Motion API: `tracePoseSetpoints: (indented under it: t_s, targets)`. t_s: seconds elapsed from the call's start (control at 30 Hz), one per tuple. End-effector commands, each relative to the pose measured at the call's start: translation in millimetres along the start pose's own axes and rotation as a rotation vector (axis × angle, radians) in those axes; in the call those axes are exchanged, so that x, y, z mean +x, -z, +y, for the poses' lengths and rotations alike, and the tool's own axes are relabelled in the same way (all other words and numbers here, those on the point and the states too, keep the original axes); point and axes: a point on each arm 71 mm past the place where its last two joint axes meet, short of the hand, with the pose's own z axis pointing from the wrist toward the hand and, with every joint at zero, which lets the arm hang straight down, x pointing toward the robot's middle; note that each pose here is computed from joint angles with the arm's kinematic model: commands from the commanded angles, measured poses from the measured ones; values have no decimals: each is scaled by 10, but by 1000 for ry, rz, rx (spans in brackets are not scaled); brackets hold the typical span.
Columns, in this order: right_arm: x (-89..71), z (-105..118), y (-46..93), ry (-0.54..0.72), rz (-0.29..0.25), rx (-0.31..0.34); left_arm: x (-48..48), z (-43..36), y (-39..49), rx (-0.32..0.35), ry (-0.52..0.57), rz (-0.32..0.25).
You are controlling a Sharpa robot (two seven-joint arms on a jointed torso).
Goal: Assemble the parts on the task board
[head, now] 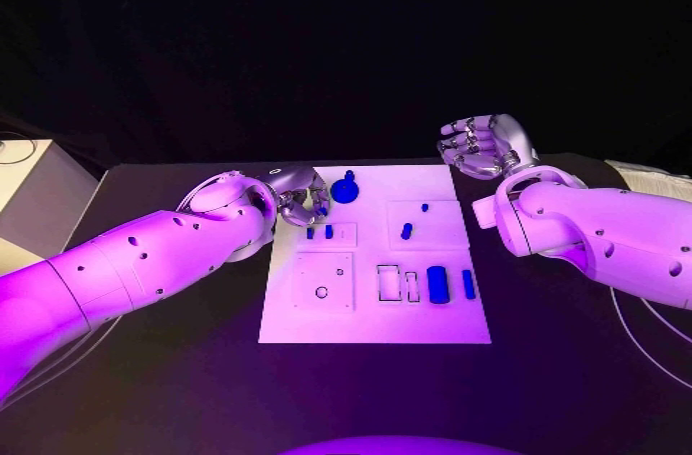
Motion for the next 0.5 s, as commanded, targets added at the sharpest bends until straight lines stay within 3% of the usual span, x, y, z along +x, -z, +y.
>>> tracePoseSetpoints:
  t_s: [0.03, 0.5]
  targets:
    - [21, 14, 0, -2, 16, -12, 63, 15, -1, -12, -5, 38]
    - [23, 14, -1, -3, 16, -12, 100, 10, -1, -6, -13, 62]
